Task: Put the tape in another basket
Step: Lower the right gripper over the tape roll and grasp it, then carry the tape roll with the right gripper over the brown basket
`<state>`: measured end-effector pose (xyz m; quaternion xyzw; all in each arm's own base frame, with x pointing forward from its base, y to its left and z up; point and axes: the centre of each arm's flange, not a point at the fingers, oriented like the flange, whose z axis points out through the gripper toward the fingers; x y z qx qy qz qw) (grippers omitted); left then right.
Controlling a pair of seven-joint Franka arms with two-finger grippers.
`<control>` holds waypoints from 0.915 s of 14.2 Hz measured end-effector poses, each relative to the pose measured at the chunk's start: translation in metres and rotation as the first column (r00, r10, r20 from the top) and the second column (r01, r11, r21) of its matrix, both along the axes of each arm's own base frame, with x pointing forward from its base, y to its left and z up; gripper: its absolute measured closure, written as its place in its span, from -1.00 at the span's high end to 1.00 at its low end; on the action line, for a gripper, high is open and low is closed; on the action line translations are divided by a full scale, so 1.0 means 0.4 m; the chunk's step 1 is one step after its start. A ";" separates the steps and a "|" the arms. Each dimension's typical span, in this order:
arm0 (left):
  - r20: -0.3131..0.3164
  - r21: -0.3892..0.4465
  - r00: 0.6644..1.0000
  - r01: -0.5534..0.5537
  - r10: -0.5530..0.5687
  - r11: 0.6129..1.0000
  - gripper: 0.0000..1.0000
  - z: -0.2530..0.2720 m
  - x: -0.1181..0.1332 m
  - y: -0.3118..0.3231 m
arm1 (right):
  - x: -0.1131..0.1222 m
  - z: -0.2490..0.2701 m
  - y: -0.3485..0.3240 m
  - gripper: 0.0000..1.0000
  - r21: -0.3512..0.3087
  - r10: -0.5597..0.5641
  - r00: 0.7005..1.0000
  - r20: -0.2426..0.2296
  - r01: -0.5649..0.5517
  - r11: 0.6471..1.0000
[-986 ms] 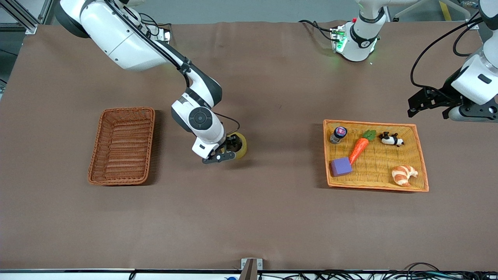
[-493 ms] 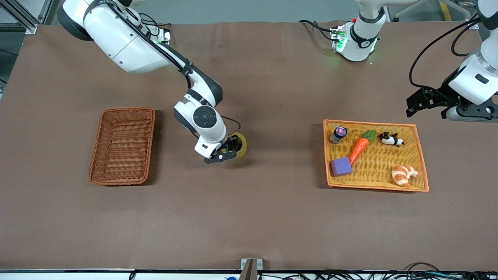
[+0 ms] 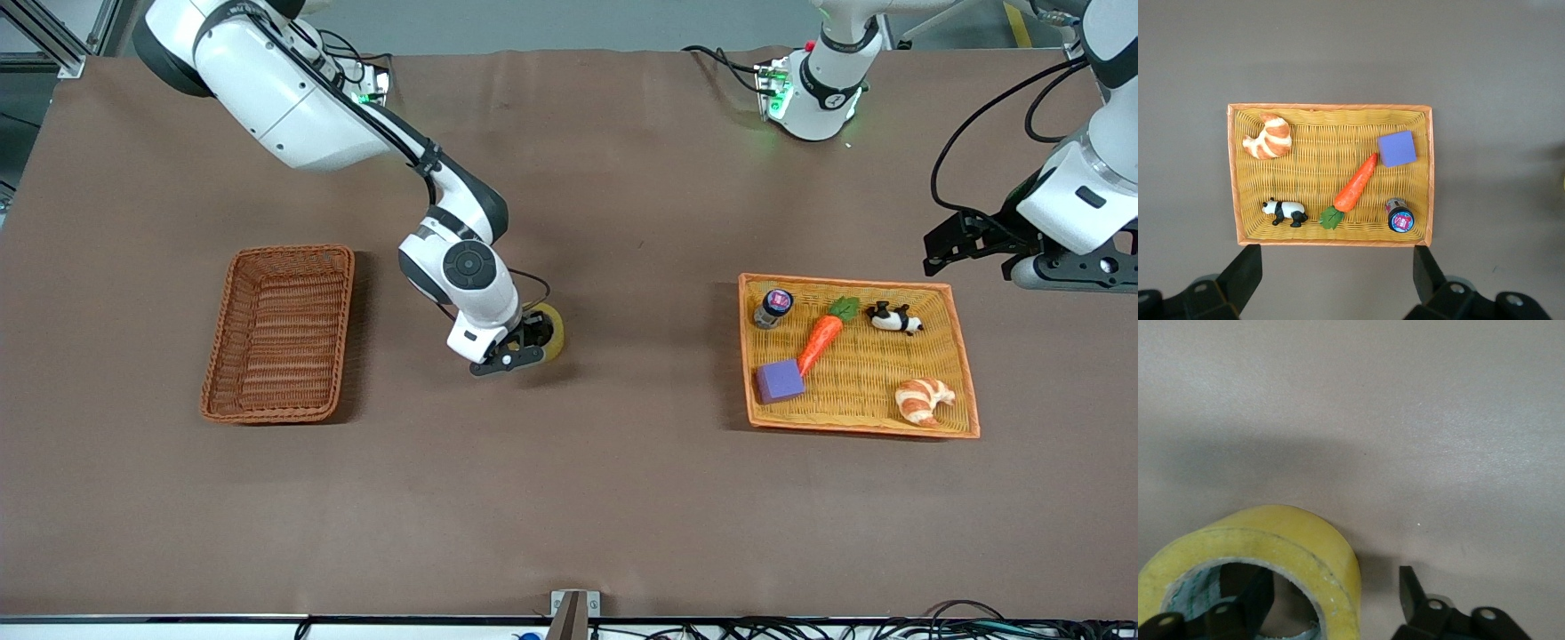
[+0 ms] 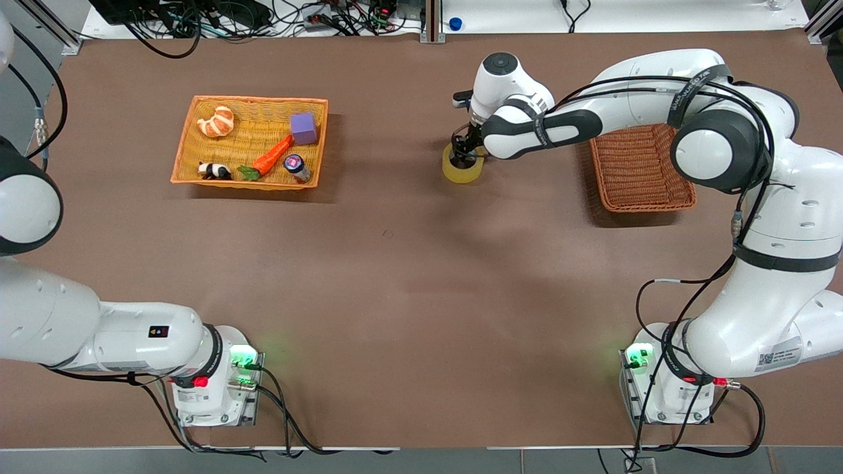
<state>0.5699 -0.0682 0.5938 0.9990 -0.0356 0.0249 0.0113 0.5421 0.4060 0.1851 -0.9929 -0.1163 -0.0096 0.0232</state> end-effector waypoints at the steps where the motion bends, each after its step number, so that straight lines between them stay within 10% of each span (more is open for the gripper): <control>1: -0.002 0.000 1.000 0.000 0.000 1.000 1.00 -0.004 0.002 -0.001 | 0.000 -0.001 0.000 0.38 0.000 -0.008 1.000 0.000 0.008 1.000; 6: -0.004 0.000 1.000 -0.001 0.001 1.000 1.00 -0.008 0.004 0.001 | 0.008 0.003 -0.002 -0.57 0.002 -0.112 0.994 0.004 0.112 0.994; 13: -0.002 0.000 1.000 -0.005 0.005 1.000 1.00 -0.006 0.006 0.007 | 0.128 0.178 -0.145 -0.57 -0.086 -0.200 0.979 0.044 0.203 0.975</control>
